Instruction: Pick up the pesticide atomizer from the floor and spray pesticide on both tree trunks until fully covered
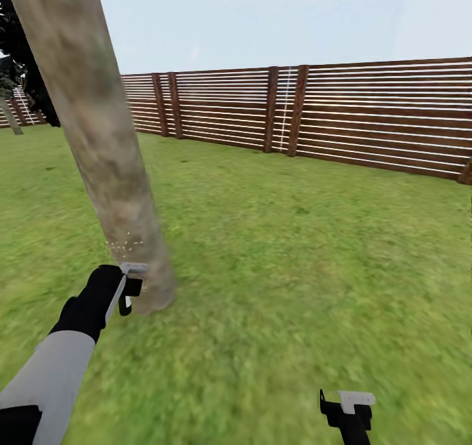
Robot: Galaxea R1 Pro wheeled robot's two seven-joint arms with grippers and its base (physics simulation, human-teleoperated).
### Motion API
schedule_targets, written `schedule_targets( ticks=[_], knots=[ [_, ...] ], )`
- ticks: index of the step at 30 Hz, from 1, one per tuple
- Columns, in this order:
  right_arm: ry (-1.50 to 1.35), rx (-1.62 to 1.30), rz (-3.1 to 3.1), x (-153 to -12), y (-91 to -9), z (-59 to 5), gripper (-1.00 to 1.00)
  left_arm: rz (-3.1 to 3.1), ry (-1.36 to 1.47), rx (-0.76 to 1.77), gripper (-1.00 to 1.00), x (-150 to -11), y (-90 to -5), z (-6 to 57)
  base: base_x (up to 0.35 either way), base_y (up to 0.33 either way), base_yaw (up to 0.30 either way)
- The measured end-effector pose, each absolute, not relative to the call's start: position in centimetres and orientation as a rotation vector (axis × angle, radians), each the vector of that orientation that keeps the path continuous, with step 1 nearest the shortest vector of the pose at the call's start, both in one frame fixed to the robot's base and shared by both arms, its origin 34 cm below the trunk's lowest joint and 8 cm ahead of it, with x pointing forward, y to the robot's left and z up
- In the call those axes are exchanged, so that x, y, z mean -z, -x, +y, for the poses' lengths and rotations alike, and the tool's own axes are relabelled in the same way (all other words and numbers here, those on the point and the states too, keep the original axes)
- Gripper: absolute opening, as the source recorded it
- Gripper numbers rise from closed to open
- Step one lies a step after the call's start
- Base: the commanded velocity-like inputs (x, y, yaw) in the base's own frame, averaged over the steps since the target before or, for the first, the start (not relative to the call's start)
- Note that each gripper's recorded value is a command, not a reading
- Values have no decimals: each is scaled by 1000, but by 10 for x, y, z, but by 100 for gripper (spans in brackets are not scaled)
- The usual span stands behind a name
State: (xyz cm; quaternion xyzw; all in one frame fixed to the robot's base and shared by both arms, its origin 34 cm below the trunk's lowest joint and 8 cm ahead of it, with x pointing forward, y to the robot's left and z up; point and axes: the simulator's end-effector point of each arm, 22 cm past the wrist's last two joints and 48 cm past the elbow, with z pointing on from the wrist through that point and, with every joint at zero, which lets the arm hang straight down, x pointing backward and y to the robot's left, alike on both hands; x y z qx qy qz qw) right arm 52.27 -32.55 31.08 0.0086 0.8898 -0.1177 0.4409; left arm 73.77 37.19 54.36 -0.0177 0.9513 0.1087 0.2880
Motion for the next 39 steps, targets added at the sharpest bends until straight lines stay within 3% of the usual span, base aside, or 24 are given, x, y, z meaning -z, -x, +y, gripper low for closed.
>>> schedule_targets(
  ticks=[7,21,27,39],
  knots=[
    [-19,291,2209,-311,-523,-325,100,2542,47,-292,-100,-543,-737,372,111,-276,9],
    [-19,289,2209,-311,-523,-325,100,2586,133,-274,-100,-487,-710,397,146,-263,202],
    [-18,289,2209,-311,-523,-325,100,2595,185,-405,-100,-482,-697,428,262,-173,2],
    [-19,288,2209,-311,-523,-324,100,2646,159,-349,-100,-427,-675,403,88,-55,136]
  ],
)
